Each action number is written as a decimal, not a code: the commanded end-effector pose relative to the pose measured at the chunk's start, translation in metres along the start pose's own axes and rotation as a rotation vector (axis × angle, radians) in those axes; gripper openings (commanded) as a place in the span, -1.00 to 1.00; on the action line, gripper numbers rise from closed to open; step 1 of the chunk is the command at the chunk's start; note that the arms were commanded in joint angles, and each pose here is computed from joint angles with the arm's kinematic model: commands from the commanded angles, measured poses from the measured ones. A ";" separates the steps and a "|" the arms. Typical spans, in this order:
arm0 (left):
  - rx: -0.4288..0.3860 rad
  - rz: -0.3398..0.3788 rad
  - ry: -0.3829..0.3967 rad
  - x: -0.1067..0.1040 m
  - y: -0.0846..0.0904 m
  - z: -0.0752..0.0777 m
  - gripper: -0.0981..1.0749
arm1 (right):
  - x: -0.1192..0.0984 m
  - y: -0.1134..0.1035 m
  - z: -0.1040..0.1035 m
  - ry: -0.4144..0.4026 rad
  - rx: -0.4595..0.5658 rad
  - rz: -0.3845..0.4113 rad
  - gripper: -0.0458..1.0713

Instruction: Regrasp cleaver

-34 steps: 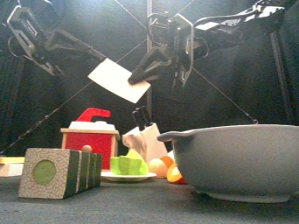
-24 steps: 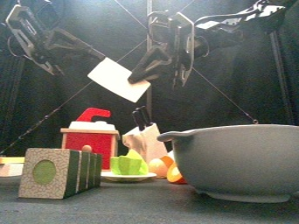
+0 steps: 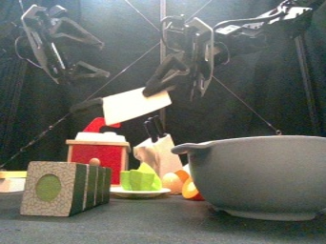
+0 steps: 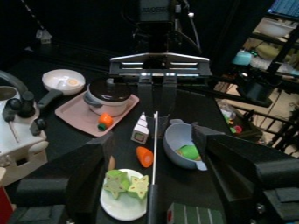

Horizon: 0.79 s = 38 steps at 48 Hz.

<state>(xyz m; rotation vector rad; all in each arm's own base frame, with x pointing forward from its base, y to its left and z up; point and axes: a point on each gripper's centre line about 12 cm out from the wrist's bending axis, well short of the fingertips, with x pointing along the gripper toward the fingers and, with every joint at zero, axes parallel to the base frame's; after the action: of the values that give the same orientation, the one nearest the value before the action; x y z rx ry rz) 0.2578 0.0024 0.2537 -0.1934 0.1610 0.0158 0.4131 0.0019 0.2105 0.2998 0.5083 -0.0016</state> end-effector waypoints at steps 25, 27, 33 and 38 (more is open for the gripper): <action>-0.056 -0.105 -0.056 -0.010 -0.018 -0.042 0.93 | -0.027 0.037 0.025 -0.087 -0.046 0.093 0.02; -0.068 -0.092 -0.062 -0.010 -0.016 -0.047 0.93 | -0.029 0.040 0.026 -0.092 -0.050 0.099 0.02; -0.056 -0.121 -0.039 -0.001 -0.025 -0.056 0.93 | -0.034 0.041 0.030 -0.107 -0.053 0.105 0.02; -0.052 -0.138 -0.002 0.008 -0.032 -0.062 0.93 | -0.037 0.042 0.031 -0.112 -0.058 0.105 0.02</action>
<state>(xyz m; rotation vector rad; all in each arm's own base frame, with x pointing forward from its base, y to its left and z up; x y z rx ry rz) 0.2473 -0.0359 0.1926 -0.2554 0.1619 -0.1032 0.4024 0.0299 0.2458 0.2700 0.4316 0.0845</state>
